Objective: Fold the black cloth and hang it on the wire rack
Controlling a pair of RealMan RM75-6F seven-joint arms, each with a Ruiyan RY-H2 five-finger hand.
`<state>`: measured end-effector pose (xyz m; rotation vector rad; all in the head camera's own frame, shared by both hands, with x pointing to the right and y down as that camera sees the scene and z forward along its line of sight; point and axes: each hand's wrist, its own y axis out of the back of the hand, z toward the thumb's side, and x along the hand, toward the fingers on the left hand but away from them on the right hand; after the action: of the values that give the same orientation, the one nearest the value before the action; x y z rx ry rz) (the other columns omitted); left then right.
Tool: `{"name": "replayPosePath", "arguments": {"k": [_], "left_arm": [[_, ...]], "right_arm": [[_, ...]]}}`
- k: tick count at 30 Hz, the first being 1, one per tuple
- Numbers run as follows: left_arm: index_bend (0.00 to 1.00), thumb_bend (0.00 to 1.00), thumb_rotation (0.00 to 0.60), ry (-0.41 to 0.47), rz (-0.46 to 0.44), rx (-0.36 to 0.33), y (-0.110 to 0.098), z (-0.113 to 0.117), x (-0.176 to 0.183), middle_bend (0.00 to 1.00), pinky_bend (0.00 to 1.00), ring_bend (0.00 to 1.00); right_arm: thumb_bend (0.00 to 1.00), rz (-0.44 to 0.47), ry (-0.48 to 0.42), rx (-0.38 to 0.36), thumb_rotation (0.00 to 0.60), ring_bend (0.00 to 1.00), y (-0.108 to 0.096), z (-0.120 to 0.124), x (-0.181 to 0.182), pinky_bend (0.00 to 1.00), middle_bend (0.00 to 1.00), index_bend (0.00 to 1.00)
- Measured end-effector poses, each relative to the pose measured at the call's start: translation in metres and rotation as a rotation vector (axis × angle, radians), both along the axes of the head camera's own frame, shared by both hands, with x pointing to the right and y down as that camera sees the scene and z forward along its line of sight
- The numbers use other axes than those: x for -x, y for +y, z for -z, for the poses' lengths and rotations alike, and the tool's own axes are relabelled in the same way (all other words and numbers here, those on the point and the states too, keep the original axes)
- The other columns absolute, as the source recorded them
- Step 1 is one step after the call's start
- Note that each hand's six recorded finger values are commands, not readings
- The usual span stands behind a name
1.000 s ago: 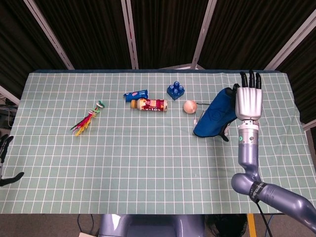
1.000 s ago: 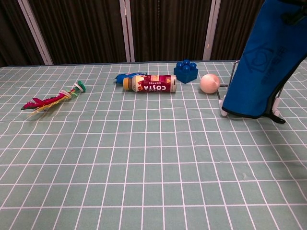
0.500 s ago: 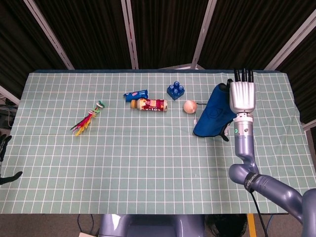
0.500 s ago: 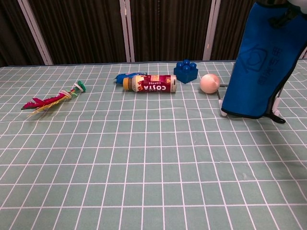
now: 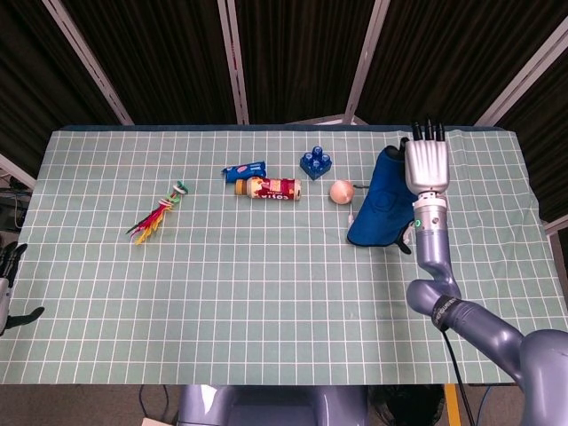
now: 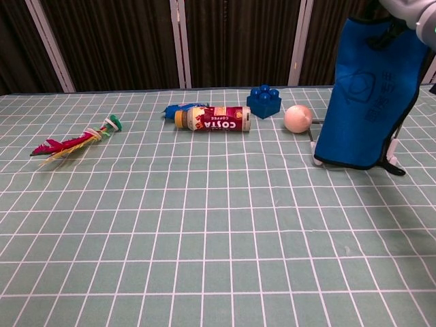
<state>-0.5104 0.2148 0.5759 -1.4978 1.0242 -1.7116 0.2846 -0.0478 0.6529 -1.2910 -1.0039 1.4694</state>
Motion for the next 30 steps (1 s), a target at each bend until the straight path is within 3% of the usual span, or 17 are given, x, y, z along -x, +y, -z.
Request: {"name": "replayPosePath", "arguments": {"k": [2,3,5,6,7,11,21,26,30], "left_arm": [[0.00,0.00,0.600,-0.002,0.000,0.005,0.000,-0.002,0.000,0.00,0.00,0.00],[0.00,0.00,0.600,-0.003,0.000,0.006,0.000,-0.003,0.000,0.00,0.00,0.00],[0.00,0.00,0.600,-0.006,0.001,0.009,0.000,-0.004,0.000,0.00,0.00,0.00],[0.00,0.00,0.600,-0.007,0.002,0.011,0.000,-0.005,0.001,0.00,0.00,0.00],[0.00,0.00,0.600,-0.008,0.003,0.014,0.000,-0.006,0.001,0.00,0.00,0.00],[0.00,0.00,0.600,-0.013,0.002,0.023,0.000,-0.009,0.000,0.00,0.00,0.00],[0.00,0.00,0.600,-0.004,-0.007,0.012,-0.001,-0.006,-0.003,0.00,0.00,0.00],[0.00,0.00,0.600,0.015,-0.018,-0.006,-0.001,0.000,-0.006,0.00,0.00,0.00],[0.00,0.00,0.600,0.025,-0.030,-0.022,-0.001,0.005,-0.008,0.00,0.00,0.00]], "right_arm": [[0.32,0.005,0.002,0.021,0.600,0.00,-0.001,-0.005,0.000,0.05,0.11,0.61],[0.19,0.005,0.003,0.028,0.600,0.00,-0.001,-0.007,0.000,0.03,0.08,0.43],[0.04,0.000,0.008,0.036,0.600,0.00,-0.002,-0.011,-0.001,0.01,0.03,0.15],[0.00,-0.002,0.012,0.037,0.600,0.00,-0.003,-0.012,-0.001,0.00,0.01,0.04],[0.00,-0.004,0.022,0.033,0.600,0.00,-0.004,-0.012,-0.002,0.00,0.00,0.00],[0.00,-0.007,0.030,-0.011,0.600,0.00,-0.009,-0.009,-0.003,0.00,0.00,0.00],[0.00,0.020,-0.051,-0.081,0.600,0.00,-0.011,0.010,-0.005,0.00,0.00,0.00],[0.00,0.078,-0.099,-0.086,0.600,0.00,0.003,0.025,-0.005,0.00,0.00,0.00],[0.00,0.142,-0.152,-0.079,0.600,0.00,0.028,0.041,-0.007,0.00,0.00,0.00]]}}
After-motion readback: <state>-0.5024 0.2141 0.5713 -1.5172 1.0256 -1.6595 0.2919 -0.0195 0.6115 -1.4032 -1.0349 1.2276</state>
